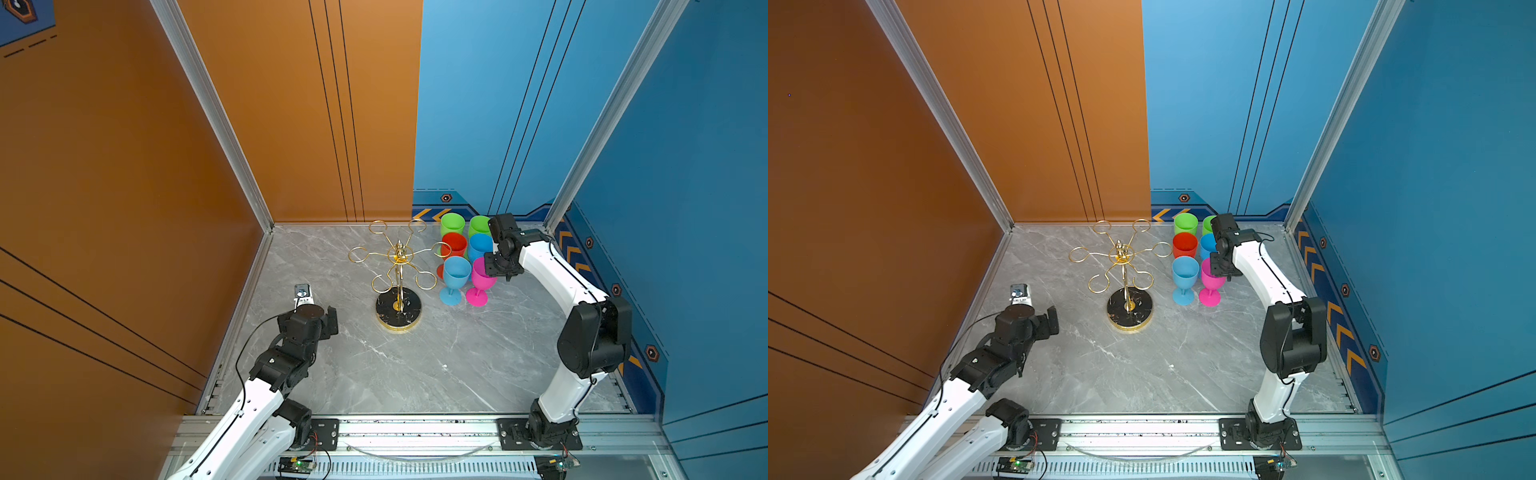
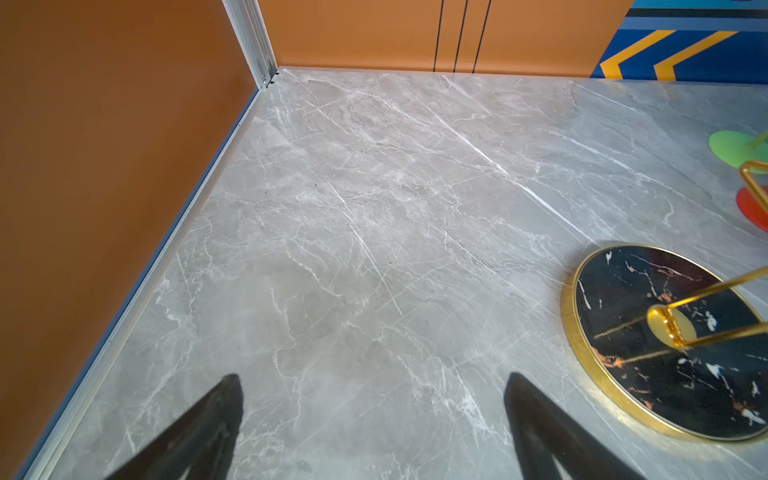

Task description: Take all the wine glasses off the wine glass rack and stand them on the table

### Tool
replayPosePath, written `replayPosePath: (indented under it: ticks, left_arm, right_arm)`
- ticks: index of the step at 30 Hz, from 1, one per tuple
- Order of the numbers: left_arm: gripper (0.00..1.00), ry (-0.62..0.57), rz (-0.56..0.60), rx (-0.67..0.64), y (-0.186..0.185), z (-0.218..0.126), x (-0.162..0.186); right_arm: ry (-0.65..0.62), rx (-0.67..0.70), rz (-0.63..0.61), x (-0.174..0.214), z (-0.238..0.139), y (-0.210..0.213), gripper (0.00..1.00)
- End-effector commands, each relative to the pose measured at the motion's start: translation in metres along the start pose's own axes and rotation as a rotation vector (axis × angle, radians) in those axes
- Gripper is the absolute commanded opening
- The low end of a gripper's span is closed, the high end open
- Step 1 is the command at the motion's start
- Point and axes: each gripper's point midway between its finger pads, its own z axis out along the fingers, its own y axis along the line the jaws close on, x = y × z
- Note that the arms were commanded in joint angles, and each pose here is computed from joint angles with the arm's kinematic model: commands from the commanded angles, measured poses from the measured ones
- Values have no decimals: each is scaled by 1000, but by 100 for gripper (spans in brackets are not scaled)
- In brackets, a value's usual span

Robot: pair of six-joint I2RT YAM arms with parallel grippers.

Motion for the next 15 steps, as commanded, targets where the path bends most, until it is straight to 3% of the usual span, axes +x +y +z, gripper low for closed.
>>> replayPosePath:
  ticks: [1,9,15]
  left_arm:
    - [98,-22,-18,35,-6,14,-7]
    - [98,-34,-21,-18,8,57,-18]
    - [98,-18,9,-22,14,96,-12]
  right_arm:
    - [-98,10,34,-19,-33,-12,46]
    - [-326,-22,135,-43,-86,-46,71]
    - [-514,21,219,-45,-80,-83,93]
